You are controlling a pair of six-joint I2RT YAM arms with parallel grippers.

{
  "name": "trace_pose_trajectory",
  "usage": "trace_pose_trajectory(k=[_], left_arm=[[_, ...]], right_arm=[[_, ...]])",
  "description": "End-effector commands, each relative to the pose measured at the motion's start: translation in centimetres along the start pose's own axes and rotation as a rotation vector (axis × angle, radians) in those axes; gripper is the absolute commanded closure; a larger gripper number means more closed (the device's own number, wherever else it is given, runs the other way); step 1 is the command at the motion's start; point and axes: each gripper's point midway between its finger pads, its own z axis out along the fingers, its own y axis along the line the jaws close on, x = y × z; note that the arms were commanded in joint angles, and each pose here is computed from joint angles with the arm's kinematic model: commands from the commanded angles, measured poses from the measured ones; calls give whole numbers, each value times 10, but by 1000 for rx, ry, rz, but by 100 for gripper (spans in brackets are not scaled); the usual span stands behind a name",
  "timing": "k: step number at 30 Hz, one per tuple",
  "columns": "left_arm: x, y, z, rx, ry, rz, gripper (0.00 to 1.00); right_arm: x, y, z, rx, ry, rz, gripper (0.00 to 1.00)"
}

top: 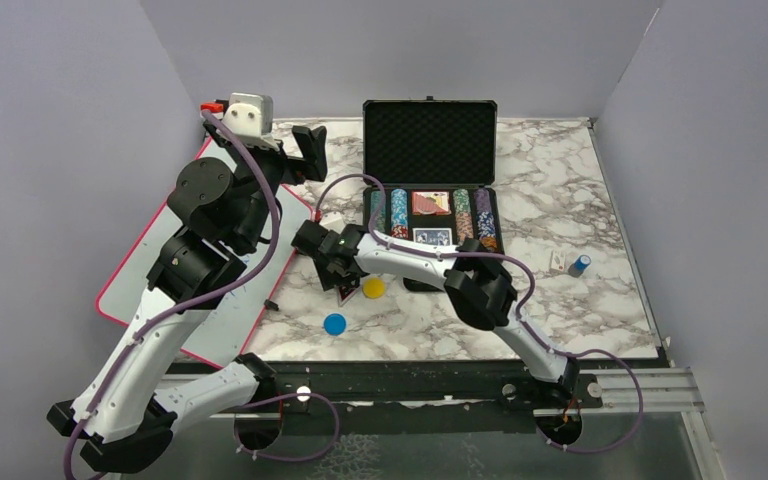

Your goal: Pack up texas hold em set

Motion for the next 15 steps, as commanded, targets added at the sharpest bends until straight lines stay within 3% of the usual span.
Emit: trace_pose_trajectory(k=[1, 9, 15], left_arm=[[-3, 4, 0, -22, -11, 1, 6], [-5, 5, -2, -20, -16, -4, 6], [-4, 5, -3, -22, -16, -4, 6]], right_arm=[[-11, -6, -18, -11, -21, 4, 33], [19, -4, -13, -54, 69, 3, 27], [40, -7, -13, -74, 143, -32, 32]])
